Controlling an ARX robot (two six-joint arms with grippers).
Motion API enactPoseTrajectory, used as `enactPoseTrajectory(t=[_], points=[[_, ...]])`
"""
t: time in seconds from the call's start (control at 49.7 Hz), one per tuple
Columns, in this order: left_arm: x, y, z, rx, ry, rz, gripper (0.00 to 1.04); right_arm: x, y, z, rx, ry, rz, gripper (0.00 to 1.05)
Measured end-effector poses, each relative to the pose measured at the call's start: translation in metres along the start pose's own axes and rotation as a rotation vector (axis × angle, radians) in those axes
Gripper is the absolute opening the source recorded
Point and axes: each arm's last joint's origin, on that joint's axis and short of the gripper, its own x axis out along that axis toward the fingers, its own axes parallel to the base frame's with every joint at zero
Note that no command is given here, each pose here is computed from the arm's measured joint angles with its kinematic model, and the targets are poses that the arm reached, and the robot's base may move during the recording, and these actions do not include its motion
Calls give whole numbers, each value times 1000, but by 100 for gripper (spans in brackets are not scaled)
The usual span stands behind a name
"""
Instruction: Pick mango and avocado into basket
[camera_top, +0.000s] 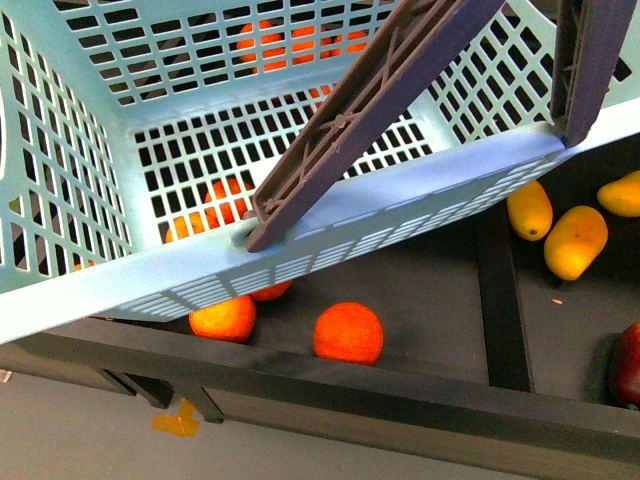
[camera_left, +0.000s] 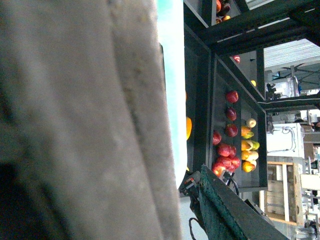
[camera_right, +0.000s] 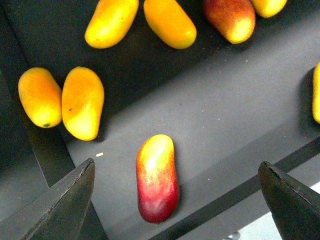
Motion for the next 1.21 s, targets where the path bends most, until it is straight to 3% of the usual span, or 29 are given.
enactPoseTrajectory(t=[0.705,1.208], points=[[0,0,0,0,1,-1,28,66,39,0,-44,145,18,96],[0,0,0,-1,1,0,28,167,77,-13,-90,284,2,96]])
